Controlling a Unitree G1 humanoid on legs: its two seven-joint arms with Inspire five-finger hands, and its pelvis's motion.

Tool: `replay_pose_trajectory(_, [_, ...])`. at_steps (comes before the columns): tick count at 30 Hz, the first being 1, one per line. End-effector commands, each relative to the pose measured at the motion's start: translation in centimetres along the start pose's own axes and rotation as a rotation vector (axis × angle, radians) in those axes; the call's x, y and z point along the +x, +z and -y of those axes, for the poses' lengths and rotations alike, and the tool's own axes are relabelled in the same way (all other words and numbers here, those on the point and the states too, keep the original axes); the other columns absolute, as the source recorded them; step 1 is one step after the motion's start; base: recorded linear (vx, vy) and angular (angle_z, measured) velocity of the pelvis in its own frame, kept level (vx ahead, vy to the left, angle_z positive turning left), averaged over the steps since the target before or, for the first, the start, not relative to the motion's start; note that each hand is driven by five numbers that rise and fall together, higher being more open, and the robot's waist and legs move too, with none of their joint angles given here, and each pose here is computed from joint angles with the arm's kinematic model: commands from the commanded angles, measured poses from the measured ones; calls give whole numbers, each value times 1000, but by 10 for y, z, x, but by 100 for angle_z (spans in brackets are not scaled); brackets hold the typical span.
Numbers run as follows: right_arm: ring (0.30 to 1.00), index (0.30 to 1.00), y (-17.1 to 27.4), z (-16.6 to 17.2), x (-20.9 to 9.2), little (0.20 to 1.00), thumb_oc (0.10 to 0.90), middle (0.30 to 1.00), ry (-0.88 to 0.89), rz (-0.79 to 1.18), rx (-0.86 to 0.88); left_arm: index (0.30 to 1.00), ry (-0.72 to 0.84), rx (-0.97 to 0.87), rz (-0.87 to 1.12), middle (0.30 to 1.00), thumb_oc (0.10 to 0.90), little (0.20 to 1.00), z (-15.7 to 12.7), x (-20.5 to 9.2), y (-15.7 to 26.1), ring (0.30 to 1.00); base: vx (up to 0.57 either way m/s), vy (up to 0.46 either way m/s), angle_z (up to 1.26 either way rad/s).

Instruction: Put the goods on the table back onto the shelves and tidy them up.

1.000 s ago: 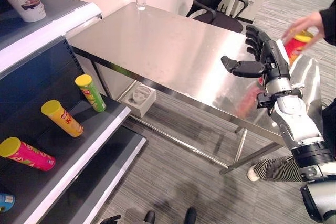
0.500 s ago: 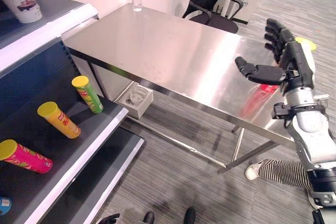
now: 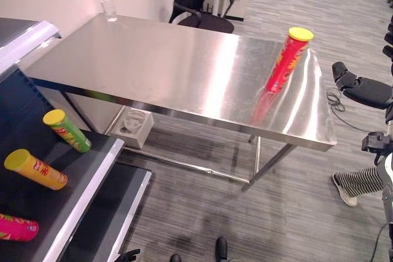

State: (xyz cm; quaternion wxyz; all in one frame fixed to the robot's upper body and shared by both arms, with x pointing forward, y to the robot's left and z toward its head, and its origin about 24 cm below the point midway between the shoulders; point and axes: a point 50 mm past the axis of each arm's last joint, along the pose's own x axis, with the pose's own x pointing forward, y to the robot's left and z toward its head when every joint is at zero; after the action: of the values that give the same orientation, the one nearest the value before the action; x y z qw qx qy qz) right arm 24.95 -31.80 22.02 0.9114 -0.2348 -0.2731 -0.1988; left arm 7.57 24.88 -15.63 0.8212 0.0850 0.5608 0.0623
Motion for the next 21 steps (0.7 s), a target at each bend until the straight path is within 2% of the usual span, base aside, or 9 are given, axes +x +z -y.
replay_pose_trajectory(1, [900, 900, 68, 16, 24, 900, 800, 900, -73, 349, -6, 900, 1, 60, 54, 900, 800, 900, -6, 2, 15, 900, -35, 31, -35])
replay_pose_trajectory(8, [900, 900, 71, -4, 26, 900, 800, 900, 6, 354, -19, 900, 8, 48, 75, 900, 800, 900, -8, 2, 21, 900, -5, -6, -23])
replay_pose_trajectory(21, [900, 900, 71, 2, 34, 900, 800, 900, 16, 337, -59, 900, -12, 38, 43, 900, 800, 900, -6, 0, 10, 900, 168, -156, 2])
